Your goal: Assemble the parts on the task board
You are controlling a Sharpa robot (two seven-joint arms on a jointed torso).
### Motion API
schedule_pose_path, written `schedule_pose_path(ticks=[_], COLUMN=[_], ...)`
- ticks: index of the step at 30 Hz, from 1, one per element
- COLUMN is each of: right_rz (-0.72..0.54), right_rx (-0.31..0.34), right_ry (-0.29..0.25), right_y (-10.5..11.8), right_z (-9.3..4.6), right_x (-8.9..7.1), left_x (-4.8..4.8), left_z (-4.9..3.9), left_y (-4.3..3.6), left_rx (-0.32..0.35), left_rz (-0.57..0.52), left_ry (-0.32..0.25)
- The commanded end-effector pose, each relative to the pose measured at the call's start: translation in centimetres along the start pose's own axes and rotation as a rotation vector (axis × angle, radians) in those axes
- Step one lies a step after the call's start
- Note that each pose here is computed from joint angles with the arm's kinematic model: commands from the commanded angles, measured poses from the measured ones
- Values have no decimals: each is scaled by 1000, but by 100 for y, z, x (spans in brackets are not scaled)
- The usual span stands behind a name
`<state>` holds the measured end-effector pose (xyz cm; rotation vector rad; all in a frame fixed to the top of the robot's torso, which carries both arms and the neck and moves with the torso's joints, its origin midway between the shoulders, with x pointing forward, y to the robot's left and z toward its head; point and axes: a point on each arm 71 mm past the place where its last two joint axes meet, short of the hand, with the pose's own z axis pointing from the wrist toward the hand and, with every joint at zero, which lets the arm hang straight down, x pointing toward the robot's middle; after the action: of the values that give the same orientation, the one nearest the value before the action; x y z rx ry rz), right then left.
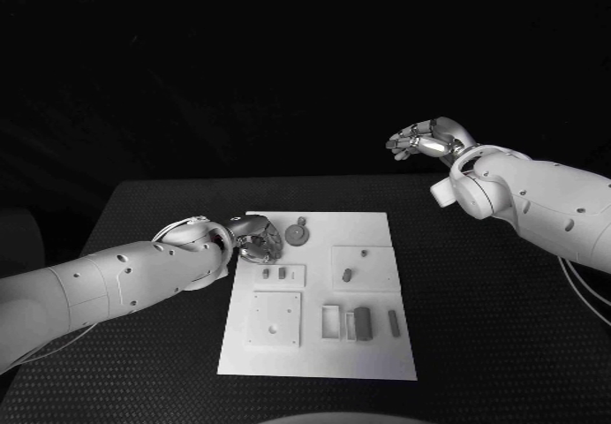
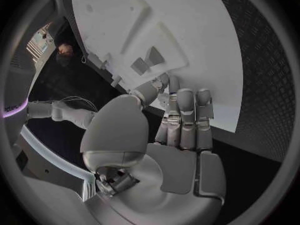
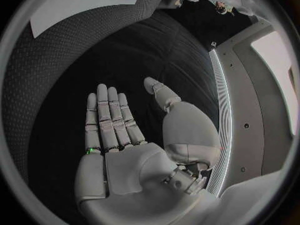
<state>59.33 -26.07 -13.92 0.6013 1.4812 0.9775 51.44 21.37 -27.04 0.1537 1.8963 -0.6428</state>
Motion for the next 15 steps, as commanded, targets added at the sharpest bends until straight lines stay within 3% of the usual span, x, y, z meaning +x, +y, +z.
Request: schedule_pose_path(ticks=[1, 11, 13, 15], right_rz=[2, -5, -21, -55], right_rx=[-7, 3, 5, 7], right_ry=[12, 19, 37, 67], right_y=[0, -36, -45, -48], right_z=[-2, -25, -35, -52], right_x=[5, -21, -14, 1], left_x=[-10, -83, -127, -177], left_z=[-14, -72, -85, -103], left_y=[38, 225, 284, 367], left_rx=[-10, -51, -75, -117], left_rz=[-6, -17, -74, -224], left_ry=[-2, -39, -61, -85])
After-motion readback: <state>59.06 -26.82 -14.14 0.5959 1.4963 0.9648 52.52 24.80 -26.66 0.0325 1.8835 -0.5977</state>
